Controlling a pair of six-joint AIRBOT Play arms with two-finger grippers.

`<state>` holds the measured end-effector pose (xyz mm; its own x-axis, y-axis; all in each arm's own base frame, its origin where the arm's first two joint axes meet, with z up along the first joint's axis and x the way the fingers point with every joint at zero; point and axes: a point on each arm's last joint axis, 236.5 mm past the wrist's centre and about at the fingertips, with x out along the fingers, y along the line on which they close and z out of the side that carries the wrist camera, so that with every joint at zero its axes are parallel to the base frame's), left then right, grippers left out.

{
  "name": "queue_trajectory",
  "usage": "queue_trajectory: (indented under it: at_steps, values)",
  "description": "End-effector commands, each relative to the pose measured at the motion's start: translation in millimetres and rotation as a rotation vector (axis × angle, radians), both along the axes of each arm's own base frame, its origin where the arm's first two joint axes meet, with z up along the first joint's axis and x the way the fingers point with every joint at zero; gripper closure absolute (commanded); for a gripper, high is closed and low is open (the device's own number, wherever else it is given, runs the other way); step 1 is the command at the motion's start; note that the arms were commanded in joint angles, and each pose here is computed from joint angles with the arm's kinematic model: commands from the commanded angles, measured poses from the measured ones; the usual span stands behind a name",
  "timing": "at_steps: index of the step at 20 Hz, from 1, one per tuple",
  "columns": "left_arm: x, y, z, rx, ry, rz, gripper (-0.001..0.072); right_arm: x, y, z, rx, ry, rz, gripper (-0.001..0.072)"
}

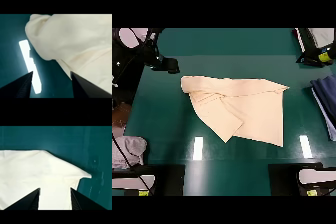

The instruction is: Fold the shirts.

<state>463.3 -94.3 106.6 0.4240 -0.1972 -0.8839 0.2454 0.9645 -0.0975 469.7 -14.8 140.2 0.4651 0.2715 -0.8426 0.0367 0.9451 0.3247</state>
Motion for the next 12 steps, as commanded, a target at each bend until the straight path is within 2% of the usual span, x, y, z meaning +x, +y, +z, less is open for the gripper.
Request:
queue_trajectory:
  at_steps: [1, 4, 9, 12]
  values:
    - [-29.7, -0.1, -26.6, -0.016, 0.135, 0.033, 0.0164, -26.6, 6.4, 19.0, -0.008, 0.013, 0.049, 0.0279]
    - [-68.1, -32.6, -69.3, -0.184, 0.227, 0.046, 0.0165, -45.2, 21.9, 22.2, 0.034, -0.004, 0.078, 0.0278]
    - [-124.9, -64.6, -128.7, -0.484, 0.270, 0.262, 0.0165, -70.7, 36.7, 6.5, 0.087, 0.007, 0.069, 0.0279]
    - [-153.3, -69.9, -157.0, -0.529, 0.361, 0.321, 0.0164, -76.8, 43.0, 1.2, 0.116, -0.003, 0.057, 0.0279]
